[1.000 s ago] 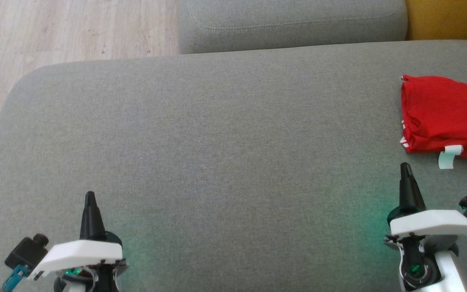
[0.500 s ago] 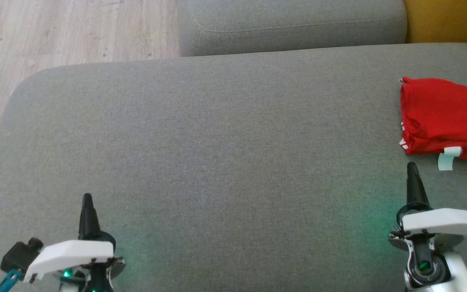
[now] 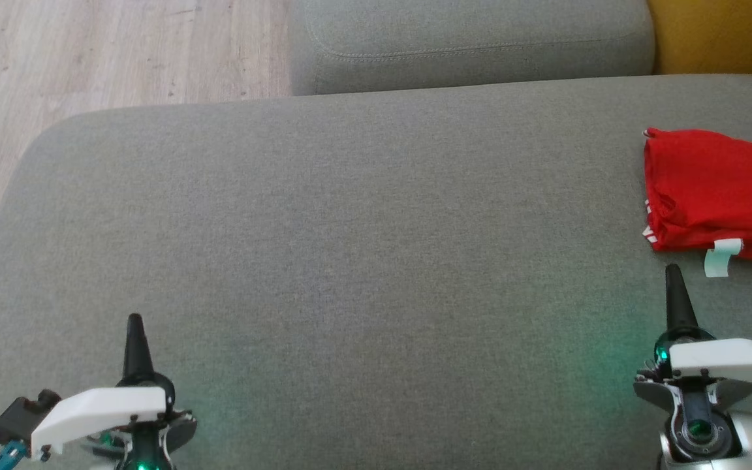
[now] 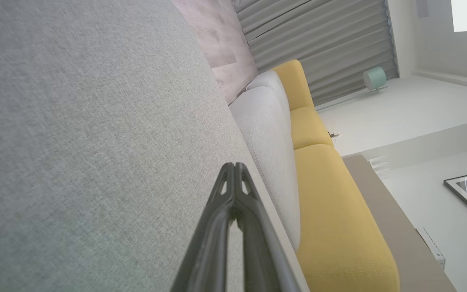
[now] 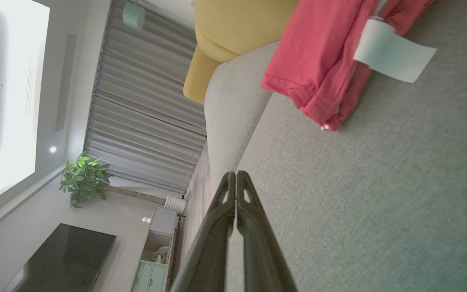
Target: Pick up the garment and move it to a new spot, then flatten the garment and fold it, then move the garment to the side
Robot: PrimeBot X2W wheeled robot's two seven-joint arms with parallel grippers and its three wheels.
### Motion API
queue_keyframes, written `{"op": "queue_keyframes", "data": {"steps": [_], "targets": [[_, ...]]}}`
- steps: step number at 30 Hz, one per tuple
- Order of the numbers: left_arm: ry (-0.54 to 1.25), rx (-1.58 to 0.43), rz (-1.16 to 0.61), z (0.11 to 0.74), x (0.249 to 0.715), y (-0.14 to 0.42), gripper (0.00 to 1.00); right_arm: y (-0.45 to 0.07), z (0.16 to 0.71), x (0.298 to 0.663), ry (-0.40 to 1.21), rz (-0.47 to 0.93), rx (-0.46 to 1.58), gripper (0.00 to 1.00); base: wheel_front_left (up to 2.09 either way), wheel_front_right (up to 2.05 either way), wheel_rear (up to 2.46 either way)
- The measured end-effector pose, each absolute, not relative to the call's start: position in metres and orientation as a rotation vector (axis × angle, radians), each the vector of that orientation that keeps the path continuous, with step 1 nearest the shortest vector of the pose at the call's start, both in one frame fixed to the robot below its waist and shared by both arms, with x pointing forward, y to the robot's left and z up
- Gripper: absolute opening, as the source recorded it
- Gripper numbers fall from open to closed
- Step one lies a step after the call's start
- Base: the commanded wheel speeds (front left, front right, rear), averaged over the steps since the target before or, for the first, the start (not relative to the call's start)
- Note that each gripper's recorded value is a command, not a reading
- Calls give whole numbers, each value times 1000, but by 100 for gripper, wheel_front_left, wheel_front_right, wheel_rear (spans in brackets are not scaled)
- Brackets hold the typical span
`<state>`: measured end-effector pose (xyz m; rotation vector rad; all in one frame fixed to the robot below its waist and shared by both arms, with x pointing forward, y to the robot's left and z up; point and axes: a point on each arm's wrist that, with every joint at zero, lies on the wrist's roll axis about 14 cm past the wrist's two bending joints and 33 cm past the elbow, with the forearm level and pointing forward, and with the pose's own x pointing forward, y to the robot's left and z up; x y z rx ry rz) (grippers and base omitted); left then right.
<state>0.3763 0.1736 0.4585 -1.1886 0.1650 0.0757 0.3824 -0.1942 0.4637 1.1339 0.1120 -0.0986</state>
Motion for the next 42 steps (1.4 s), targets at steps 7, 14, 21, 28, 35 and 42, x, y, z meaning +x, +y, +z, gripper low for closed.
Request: {"op": "queue_keyframes", "data": {"steps": [7, 14, 21, 28, 35, 42], "targets": [[150, -1260, 83, 461, 376, 179, 0, -195, 465, 380, 108, -100, 1215, 0, 0, 0, 0], [148, -1331, 77, 464, 376, 179, 0, -197, 469, 381, 93, -98, 1297, 0, 0, 0, 0], [137, -1401, 67, 467, 375, 180, 0, -201, 475, 381, 71, -95, 1380, 0, 0, 0, 0], [118, -1472, 72, 470, 375, 186, 0, -202, 479, 381, 55, -87, 1460, 0, 0, 0, 0], [106, -1543, 56, 474, 375, 186, 0, -204, 484, 381, 37, -75, 1542, 0, 0, 0, 0], [103, -1572, 52, 476, 375, 187, 0, -206, 487, 382, 25, -69, 1576, 0, 0, 0, 0]]}}
